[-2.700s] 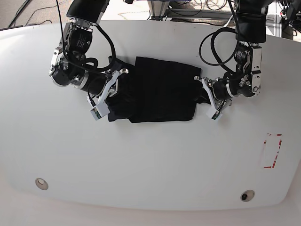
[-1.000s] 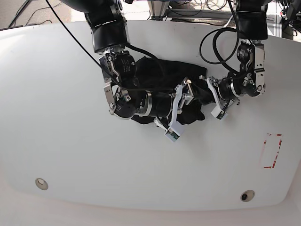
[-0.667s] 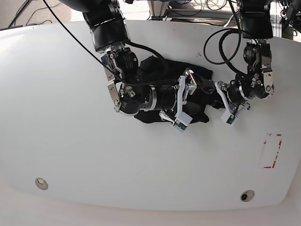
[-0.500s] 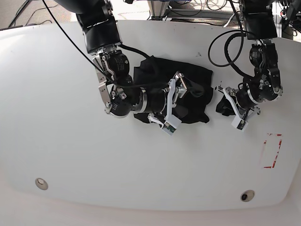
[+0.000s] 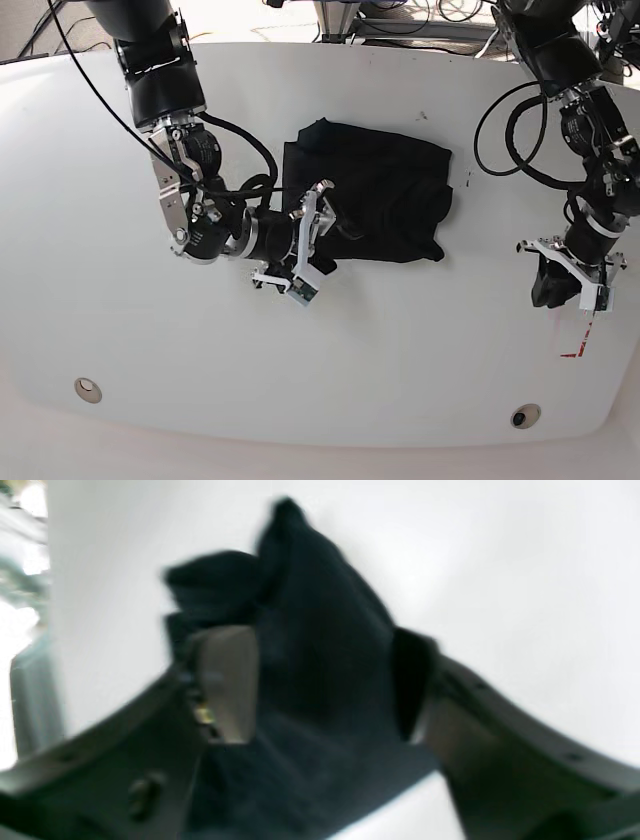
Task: Layout the t-shirt on the table in an organized manner, then fold the t-shirt properly
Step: 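Grasp the black bundle's sides with both grippers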
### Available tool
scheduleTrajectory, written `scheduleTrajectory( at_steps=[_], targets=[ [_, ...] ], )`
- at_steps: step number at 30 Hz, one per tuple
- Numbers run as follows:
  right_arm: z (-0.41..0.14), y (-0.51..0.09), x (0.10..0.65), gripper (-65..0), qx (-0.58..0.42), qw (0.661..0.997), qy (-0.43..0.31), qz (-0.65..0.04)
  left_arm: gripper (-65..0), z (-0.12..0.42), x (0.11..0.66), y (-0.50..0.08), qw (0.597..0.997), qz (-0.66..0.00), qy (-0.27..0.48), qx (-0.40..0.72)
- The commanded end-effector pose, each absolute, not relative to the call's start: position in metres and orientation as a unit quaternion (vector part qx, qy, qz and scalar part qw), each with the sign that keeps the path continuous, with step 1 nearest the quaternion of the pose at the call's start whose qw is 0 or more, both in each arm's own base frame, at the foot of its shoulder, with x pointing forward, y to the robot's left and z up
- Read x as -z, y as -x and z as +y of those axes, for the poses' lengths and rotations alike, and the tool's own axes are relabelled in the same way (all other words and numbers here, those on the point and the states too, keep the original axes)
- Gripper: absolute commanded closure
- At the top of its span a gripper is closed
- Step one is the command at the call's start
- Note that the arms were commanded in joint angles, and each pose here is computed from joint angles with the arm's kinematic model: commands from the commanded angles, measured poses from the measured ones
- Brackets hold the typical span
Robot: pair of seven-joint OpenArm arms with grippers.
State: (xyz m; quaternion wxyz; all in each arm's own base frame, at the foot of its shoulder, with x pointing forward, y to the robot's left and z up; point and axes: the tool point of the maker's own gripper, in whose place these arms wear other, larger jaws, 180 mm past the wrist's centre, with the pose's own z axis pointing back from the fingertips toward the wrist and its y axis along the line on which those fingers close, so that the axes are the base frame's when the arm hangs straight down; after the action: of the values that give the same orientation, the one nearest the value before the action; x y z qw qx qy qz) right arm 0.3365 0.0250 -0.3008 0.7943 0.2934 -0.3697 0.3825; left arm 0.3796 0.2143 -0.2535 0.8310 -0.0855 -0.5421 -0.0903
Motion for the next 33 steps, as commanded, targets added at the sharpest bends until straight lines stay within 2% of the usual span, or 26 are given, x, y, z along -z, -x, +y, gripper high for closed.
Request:
scheduleTrajectory(
  at_steps=[1,4,6,12,19,25,33],
  targets=[
    [0.024,-0.35,0.281,-26.6,-0.383,0.775,-0.284,-0.414,-12.5,0.172,0.243,-0.377,0.81,-0.558,0.121,0.133],
    [0.019,-0.356,0.283,-11.6,-0.385,0.777,-0.264,-0.423,-12.4,0.129,0.259,-0.365,0.811,-0.537,0.158,0.169],
    [0.016,-0.358,0.284,-6.2,-0.388,0.779,-0.251,-0.424,-12.2,0.104,0.265,-0.359,0.806,-0.534,0.185,0.177],
    [0.012,-0.35,0.299,-5.7,-0.418,0.775,-0.237,-0.41,-12.2,0.049,0.304,-0.325,0.817,-0.493,0.222,0.197],
    [0.007,-0.339,0.334,-5.7,-0.417,0.782,-0.238,-0.398,-12.2,0.027,0.337,-0.299,0.834,-0.456,0.221,0.217],
    [0.001,-0.33,0.366,-5.7,-0.39,0.796,-0.253,-0.389,-12.2,0.037,0.383,-0.29,0.863,-0.402,0.223,0.206],
    [-0.014,-0.31,0.386,-5.4,-0.364,0.811,-0.262,-0.376,-12.2,0.078,0.427,-0.316,0.894,-0.344,0.198,0.207]
  ],
)
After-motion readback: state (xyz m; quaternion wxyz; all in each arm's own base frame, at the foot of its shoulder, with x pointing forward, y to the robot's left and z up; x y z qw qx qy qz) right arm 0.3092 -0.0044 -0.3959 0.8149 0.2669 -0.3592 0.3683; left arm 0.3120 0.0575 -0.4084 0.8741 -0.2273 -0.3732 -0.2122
